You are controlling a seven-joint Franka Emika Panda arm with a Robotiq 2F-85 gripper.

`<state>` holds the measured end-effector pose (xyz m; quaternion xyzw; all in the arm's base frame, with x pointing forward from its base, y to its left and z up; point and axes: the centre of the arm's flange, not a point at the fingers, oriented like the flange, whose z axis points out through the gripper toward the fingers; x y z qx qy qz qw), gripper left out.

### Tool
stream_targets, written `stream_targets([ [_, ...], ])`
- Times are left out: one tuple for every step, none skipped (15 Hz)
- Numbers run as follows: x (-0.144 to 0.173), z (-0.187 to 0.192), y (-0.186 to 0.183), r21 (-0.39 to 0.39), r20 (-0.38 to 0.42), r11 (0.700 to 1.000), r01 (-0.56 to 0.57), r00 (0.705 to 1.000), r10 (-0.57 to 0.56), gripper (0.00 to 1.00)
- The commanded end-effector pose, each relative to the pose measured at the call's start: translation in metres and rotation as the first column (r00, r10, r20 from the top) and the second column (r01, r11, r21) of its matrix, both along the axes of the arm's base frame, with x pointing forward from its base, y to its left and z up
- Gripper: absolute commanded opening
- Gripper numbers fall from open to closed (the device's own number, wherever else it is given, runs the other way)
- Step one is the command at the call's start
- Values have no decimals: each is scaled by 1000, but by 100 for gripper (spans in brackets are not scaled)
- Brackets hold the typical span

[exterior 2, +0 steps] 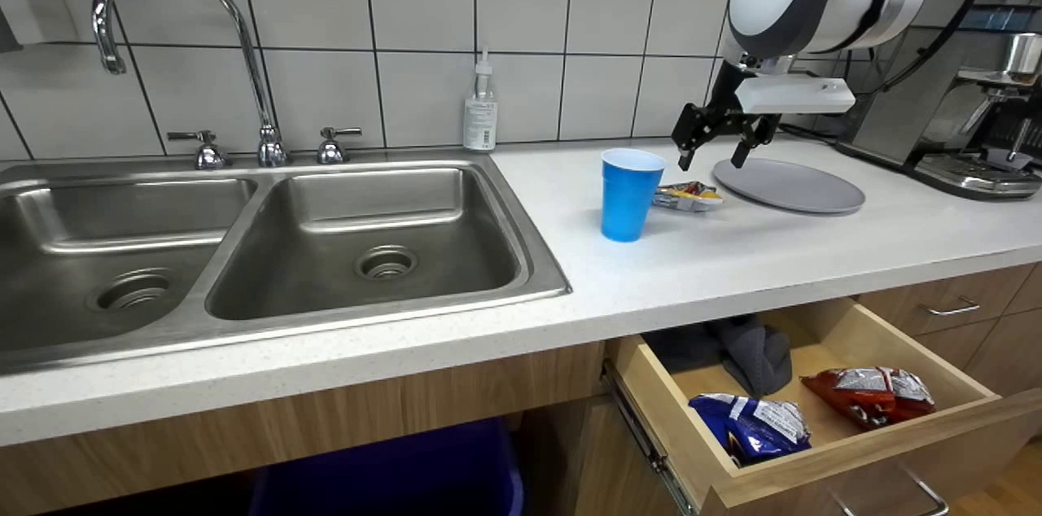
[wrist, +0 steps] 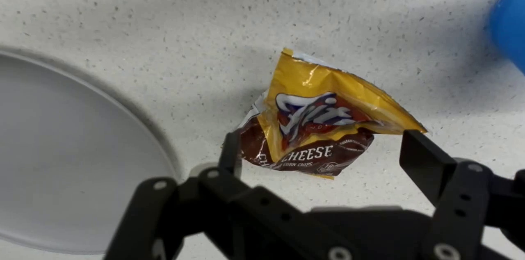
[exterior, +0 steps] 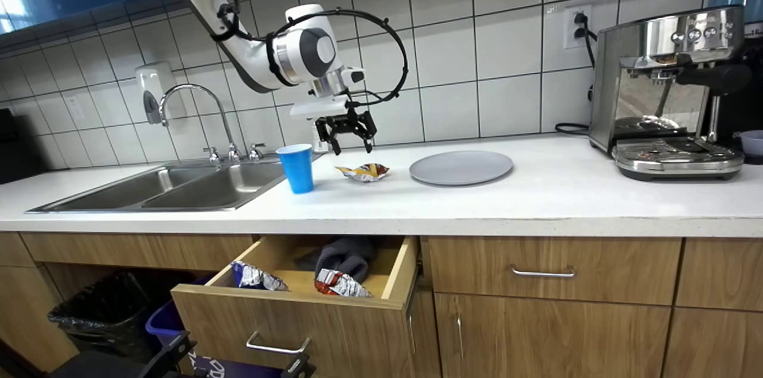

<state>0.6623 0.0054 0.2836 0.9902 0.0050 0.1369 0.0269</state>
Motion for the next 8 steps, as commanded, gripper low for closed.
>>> stream_targets([
  [32, -14, -3, 9, 16, 1000, 24, 1000, -24, 100],
  [35, -17, -3, 10, 14, 1000, 22, 1000, -22, 100],
  [39, -21, -2, 9, 17, 1000, 17, 1000, -17, 100],
  [42, -25, -2, 11, 18, 1000, 14, 1000, -14, 100],
  [46, -29, -1, 10, 19, 1000, 11, 1000, -12, 100],
  [50, -32, -1, 9, 20, 1000, 8, 1000, -9, 100],
  [52, -36, -1, 8, 22, 1000, 7, 1000, -7, 100],
  [55, -39, -1, 8, 22, 1000, 6, 1000, -6, 100],
])
